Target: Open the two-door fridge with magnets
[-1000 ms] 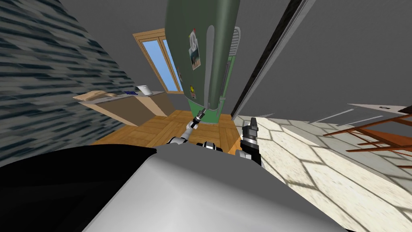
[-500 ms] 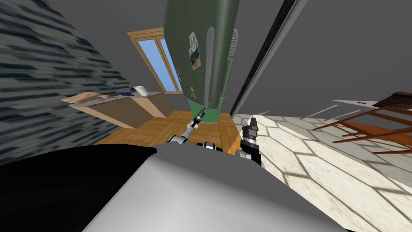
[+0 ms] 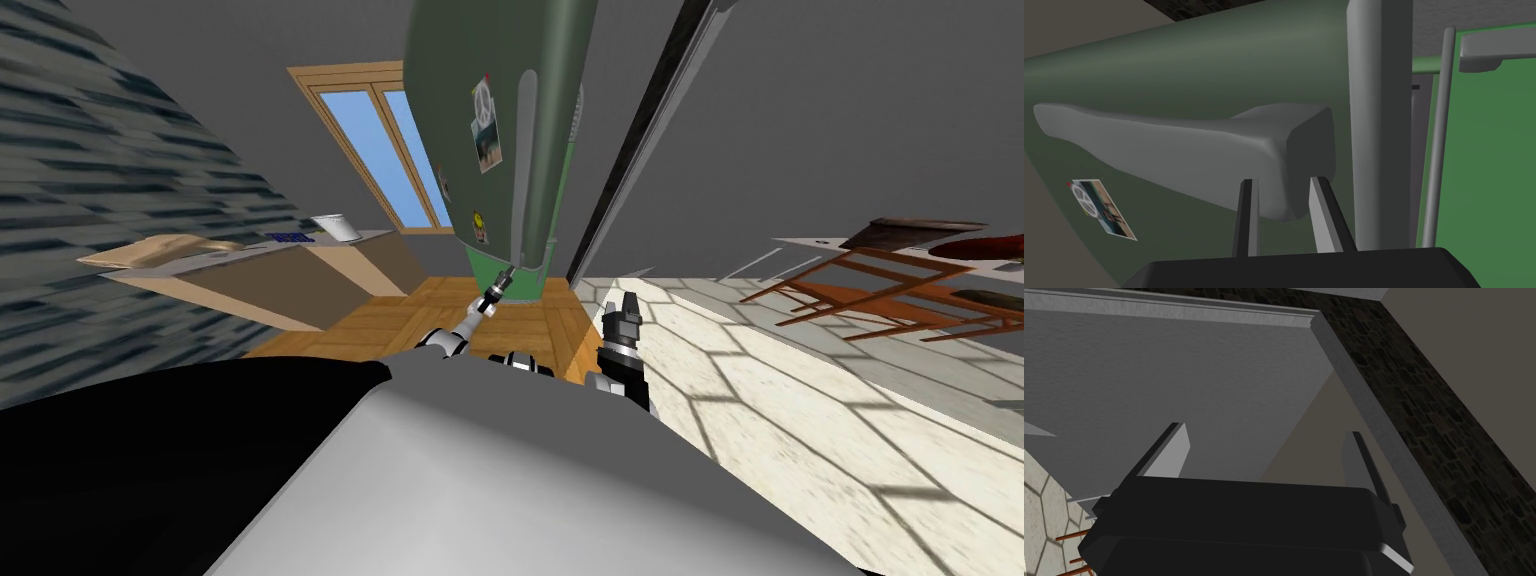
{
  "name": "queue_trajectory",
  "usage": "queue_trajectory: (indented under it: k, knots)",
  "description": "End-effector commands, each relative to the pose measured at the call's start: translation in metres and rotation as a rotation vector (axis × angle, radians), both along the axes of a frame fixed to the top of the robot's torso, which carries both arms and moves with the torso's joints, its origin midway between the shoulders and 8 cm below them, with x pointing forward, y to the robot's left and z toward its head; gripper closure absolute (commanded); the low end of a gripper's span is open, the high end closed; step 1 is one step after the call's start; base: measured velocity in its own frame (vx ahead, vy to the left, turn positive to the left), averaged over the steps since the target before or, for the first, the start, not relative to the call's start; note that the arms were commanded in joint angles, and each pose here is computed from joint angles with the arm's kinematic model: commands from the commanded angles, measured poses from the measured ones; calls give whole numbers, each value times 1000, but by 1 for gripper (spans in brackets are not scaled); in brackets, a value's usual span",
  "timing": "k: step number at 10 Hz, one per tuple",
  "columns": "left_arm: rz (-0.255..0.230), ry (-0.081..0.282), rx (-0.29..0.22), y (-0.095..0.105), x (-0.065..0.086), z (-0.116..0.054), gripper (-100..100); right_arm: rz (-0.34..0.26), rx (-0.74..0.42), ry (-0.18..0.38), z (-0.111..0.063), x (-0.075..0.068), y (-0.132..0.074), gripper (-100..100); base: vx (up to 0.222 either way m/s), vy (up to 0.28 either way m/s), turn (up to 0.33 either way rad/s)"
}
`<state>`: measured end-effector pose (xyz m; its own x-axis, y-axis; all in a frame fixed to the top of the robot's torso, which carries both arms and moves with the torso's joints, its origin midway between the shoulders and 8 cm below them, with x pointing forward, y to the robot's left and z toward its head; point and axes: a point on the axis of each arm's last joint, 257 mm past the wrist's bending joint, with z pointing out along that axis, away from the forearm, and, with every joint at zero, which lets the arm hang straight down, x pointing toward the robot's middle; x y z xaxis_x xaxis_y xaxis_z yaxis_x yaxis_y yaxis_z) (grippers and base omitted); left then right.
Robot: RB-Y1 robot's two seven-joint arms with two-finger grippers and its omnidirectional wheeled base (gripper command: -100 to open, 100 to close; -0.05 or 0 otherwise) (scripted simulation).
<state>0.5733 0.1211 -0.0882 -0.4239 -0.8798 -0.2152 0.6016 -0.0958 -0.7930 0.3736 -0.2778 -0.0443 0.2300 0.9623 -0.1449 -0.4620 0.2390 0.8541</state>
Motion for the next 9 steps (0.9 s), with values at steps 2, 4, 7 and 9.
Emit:
queue_trajectory:
  k: [2,4,7,9]
  knots:
    - [30,-8,20,-2,14,6,100,0,0,0,0,0,0,0,-37,67,-92]
    - [53,-23,-18,6,17,18,100,0,0,0,0,0,0,0,-120,135,-127]
    - [82,-8,5,3,29,15,100,0,0,0,0,0,0,0,-123,148,-141]
    - [96,17,62,-5,37,3,100,0,0,0,0,0,0,0,-78,63,-90]
